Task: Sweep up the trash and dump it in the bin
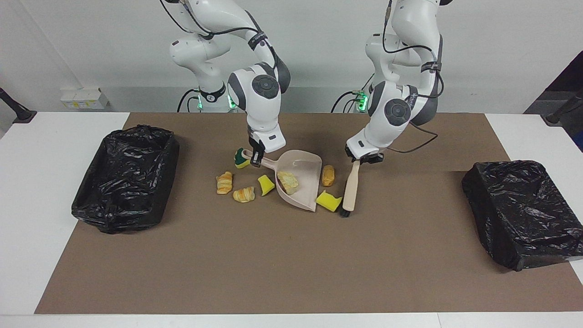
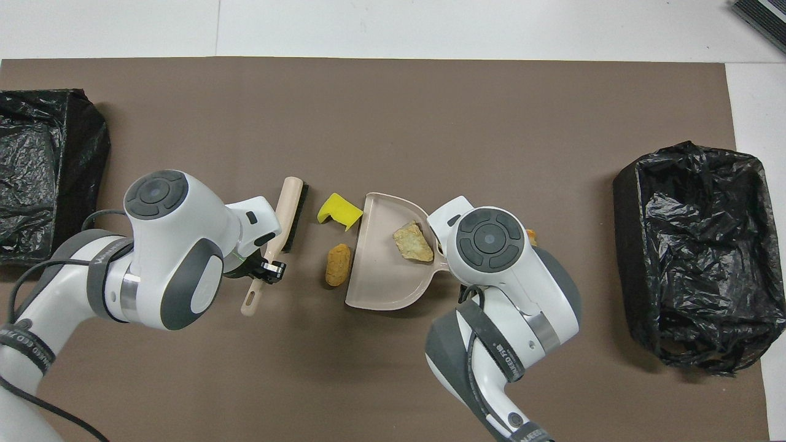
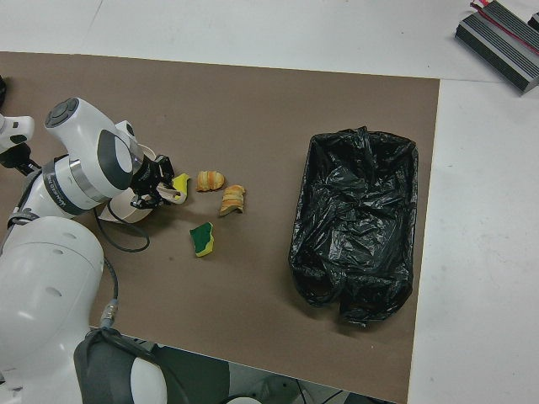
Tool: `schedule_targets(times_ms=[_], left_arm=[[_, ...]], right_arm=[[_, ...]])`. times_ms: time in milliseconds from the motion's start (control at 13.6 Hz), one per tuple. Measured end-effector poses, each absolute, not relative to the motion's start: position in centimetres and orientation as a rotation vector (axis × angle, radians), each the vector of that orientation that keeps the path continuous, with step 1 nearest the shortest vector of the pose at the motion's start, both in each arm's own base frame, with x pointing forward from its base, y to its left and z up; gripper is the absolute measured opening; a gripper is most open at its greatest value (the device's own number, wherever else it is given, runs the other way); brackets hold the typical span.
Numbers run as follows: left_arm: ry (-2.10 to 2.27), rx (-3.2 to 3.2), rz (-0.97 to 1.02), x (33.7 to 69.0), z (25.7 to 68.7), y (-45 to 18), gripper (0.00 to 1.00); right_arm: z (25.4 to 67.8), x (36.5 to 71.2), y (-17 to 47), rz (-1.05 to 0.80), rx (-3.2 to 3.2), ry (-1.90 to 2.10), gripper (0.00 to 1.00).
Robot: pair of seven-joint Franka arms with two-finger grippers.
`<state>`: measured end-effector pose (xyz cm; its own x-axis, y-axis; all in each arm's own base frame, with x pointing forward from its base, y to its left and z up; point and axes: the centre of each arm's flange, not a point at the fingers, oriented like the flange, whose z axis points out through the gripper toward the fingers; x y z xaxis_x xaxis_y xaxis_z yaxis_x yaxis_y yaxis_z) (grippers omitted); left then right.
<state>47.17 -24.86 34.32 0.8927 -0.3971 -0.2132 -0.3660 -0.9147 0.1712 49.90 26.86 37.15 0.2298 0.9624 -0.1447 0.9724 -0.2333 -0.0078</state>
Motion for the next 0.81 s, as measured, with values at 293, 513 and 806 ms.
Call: schedule_targets(times_ms=[293,513,806], left_arm=[[-0.607,2.819,-0.409,43.6,34.8,-30.2,0.27],[-0.610,2.779,-0.417,42.5,35.2,-31.8,0.27],[-0.590,2.775,-0.436,42.3,35.2,-32.0,0.27]], right_arm=[[36.9,49.8,26.7,-0.189,2.398,1.890,0.32],[36.8,49.8,26.7,-0.191,2.398,1.890,0.32],[36.8,49.8,26.7,-0.191,2.398,1.889,0.32]])
